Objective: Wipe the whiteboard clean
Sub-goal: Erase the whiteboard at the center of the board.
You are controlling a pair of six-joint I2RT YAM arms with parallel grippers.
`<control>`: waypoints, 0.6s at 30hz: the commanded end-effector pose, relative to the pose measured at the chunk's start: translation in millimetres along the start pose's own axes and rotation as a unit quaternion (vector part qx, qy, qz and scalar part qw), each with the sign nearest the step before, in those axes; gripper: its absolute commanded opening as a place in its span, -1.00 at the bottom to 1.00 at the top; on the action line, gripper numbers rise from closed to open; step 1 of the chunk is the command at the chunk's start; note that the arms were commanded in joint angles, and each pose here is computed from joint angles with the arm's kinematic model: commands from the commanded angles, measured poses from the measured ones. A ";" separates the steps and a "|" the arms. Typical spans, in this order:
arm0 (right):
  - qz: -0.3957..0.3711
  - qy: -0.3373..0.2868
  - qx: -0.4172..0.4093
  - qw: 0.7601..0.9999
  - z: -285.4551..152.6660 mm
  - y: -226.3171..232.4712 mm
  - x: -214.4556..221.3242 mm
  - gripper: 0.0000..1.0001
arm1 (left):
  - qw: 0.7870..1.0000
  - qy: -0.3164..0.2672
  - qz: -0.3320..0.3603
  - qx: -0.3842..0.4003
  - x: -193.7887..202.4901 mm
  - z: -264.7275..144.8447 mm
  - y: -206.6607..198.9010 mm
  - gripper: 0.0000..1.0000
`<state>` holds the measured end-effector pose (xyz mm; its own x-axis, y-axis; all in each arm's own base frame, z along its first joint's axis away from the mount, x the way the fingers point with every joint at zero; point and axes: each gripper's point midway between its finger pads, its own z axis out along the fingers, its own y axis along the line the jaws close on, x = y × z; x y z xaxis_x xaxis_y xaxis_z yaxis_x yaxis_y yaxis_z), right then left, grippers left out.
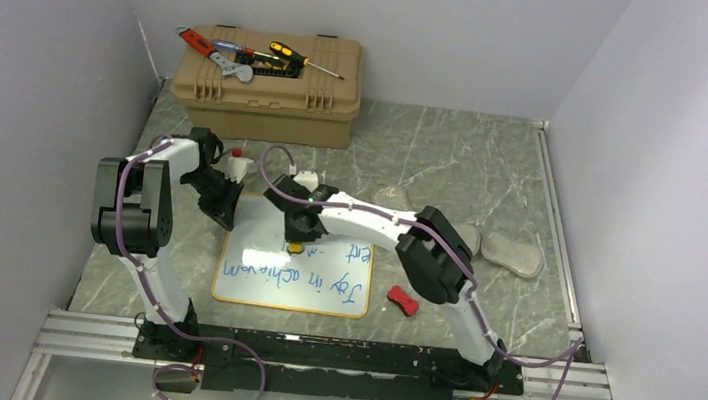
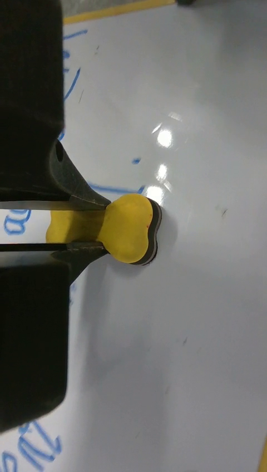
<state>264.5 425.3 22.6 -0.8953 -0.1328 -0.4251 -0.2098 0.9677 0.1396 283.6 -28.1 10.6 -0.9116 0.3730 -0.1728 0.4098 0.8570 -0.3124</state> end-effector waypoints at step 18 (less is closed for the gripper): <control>-0.062 0.039 -0.006 0.997 7.9 20.4 40.0 -1.00 | 0.998 0.060 0.024 -0.001 24.3 42.2 1.9 -1.00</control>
<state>246.8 393.1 22.2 -0.8886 -0.1895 -0.4177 -0.2375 0.9692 0.0656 283.4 -29.2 10.5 -0.9051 0.3929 -0.1625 0.4245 0.8567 -0.2932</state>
